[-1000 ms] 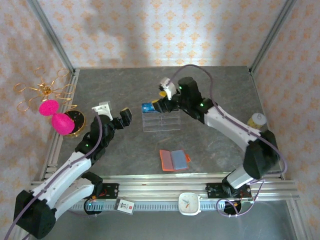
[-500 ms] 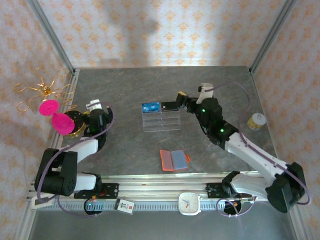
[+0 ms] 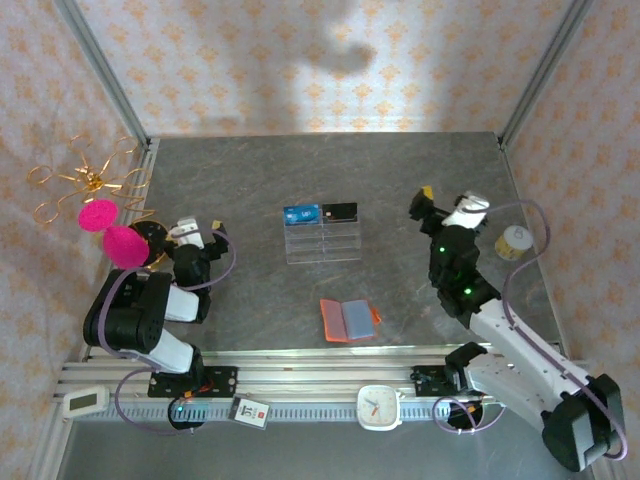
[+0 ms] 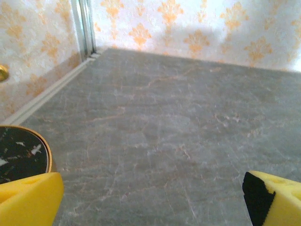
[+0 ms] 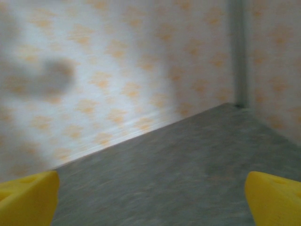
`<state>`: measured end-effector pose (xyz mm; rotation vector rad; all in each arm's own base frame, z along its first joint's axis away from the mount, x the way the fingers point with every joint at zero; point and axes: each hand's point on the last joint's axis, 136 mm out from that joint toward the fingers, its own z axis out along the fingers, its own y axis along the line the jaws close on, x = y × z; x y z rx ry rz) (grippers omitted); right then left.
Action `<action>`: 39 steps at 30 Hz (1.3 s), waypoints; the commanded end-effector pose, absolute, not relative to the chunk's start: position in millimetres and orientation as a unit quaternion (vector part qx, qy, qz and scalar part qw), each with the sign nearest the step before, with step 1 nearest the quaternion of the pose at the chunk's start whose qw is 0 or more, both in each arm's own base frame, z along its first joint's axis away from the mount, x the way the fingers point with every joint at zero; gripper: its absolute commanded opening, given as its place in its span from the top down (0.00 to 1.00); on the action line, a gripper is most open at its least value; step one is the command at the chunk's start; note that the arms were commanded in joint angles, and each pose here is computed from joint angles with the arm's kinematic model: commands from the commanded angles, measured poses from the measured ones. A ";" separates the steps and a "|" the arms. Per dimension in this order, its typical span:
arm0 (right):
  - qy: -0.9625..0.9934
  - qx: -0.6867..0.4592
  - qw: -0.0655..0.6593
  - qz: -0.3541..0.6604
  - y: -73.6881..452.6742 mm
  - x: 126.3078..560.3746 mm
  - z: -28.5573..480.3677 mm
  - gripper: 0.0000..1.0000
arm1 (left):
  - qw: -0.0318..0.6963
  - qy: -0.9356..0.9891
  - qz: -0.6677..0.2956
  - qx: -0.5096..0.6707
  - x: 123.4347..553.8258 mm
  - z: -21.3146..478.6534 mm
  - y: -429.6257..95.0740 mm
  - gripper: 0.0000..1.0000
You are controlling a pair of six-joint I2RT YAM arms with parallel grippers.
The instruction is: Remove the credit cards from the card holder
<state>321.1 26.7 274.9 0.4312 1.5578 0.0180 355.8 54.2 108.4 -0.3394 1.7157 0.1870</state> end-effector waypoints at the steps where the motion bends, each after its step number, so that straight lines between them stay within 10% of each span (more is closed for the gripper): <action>1: 0.668 0.249 0.700 -0.046 -21.9 316.2 254.4 0.00 | 0.690 0.692 0.089 -0.193 348.3 142.0 67.4 0.01; 19: 0.710 0.177 0.679 -0.061 -35.1 357.5 133.9 0.00 | 0.677 0.714 0.087 -0.154 362.1 136.5 54.1 0.01; 39: 0.719 0.191 0.666 -0.058 -42.5 361.5 129.0 0.00 | 0.676 0.715 0.088 -0.153 362.4 135.9 53.8 0.01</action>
